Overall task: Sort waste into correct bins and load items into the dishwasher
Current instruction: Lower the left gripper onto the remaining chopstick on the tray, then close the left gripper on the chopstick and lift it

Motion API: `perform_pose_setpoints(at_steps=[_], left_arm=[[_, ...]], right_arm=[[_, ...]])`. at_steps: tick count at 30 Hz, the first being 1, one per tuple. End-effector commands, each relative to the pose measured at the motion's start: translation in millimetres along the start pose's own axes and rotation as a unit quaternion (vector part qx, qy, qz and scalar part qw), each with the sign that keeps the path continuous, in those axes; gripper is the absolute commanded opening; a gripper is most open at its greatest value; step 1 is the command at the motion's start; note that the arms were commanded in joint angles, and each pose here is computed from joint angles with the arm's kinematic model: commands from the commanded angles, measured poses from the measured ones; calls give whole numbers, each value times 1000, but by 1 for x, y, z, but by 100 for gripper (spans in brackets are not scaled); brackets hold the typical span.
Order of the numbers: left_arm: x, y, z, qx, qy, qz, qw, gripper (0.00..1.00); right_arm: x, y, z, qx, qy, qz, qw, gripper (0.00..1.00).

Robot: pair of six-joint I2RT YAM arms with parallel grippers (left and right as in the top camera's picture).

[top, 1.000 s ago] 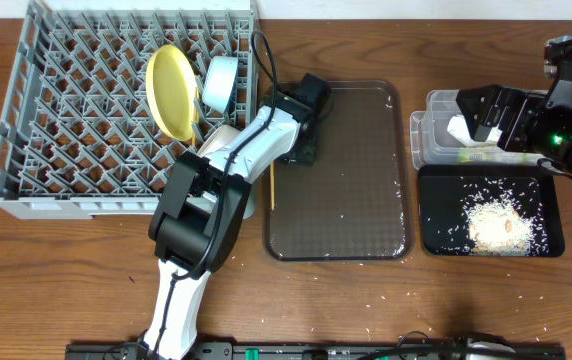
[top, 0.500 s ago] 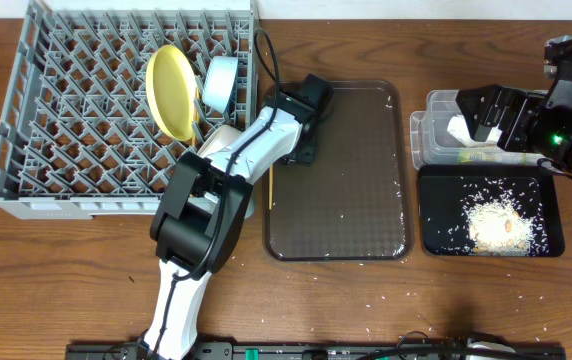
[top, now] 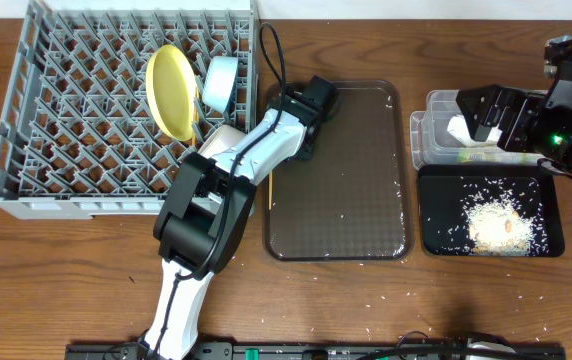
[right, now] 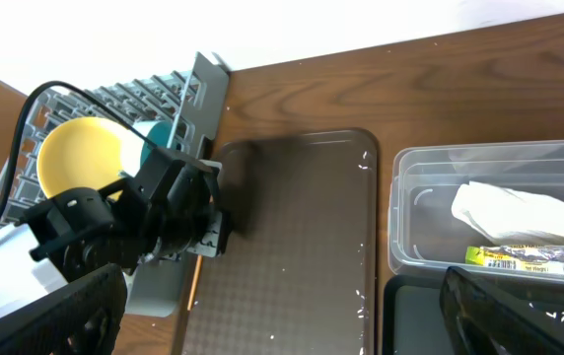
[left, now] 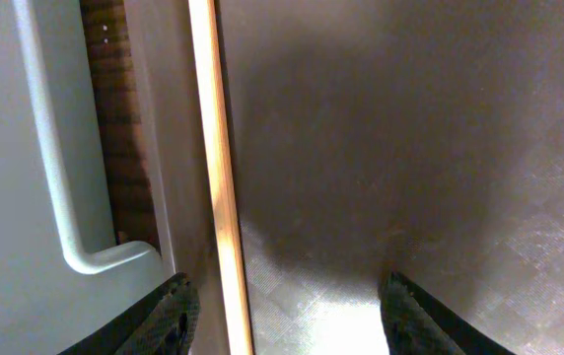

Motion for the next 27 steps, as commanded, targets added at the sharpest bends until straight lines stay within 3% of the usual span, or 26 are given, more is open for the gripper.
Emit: perform_pose_setpoints(at_steps=[1, 10, 15, 27], left_arm=[[17, -4, 20, 6, 42, 4, 999, 60], [31, 0, 48, 66, 141, -35, 987, 60], [25, 9, 50, 65, 144, -50, 986, 59], [1, 6, 16, 106, 88, 91, 986, 60]], right_arm=[[-3, -1, -4, 1, -7, 2, 1000, 99], [-3, -1, -4, 1, -7, 2, 1000, 99], [-3, -1, -4, 1, -7, 2, 1000, 99], [-3, -1, -4, 1, -7, 2, 1000, 99]])
Point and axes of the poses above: each gripper's point midway between its finger pads, its own z axis out along the fingers, its own y axis along the line the jaws close on, x = y × z, the point moved 7 cm from there along -z, back along the fingers, and after that the axes turned 15 degrees about -z, right-handed, at the moved point
